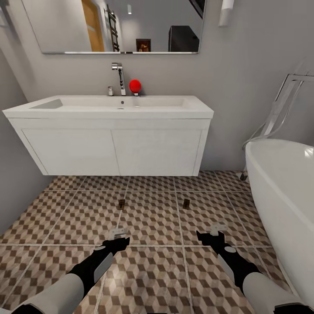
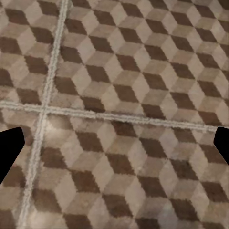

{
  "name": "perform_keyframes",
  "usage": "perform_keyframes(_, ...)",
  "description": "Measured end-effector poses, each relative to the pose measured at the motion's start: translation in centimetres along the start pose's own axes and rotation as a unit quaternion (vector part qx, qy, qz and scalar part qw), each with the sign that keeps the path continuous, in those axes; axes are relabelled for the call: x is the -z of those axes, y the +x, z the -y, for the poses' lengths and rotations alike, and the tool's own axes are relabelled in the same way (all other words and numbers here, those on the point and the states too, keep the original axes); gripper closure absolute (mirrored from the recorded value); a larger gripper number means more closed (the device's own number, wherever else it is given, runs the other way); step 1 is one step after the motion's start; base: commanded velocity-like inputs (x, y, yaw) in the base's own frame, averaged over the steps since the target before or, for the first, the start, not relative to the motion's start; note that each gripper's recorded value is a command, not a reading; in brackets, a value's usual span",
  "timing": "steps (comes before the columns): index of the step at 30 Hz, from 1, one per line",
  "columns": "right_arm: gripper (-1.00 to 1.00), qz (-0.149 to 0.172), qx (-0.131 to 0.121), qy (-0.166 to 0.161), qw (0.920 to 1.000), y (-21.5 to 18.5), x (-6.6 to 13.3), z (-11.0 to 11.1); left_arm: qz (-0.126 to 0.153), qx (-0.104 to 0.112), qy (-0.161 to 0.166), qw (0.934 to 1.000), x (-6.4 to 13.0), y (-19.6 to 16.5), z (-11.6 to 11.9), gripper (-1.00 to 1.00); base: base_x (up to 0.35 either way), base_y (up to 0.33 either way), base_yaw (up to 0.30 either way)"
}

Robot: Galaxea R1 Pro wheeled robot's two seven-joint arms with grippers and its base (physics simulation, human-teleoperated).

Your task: Take the four mousetraps from the cabinet in the bathroom and place them on the bathroom floor. Make sure all four end up on the same floor surface, and ensure that at least two of them are either under or directly next to the same bathroom sink.

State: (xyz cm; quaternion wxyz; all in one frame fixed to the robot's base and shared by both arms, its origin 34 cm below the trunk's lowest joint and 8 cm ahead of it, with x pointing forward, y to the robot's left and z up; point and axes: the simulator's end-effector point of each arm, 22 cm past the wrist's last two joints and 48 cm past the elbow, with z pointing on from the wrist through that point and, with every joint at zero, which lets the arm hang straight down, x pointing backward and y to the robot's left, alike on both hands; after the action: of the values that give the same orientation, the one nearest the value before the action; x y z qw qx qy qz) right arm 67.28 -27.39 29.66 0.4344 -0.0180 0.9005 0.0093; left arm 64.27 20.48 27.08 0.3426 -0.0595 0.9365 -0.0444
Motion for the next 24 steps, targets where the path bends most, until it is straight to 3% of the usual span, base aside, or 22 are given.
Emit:
perform_keyframes(6, -1.0, 0.0, 0.0, 0.0, 1.0, 0.0, 0.0, 0.0, 0.0, -0.001, -0.002, 1.0, 0.0, 0.0, -0.3, -1.0, 0.0, 0.0, 0.0)
perform_keyframes(24, -1.0, 0.036, 0.002, 0.001, 0.9993, -4.4, 1.8, 0.1, 0.038, -0.002, -0.004, 0.9993, 2.3, -4.1, -0.2, -1.0, 0.0, 0.0, 0.0)
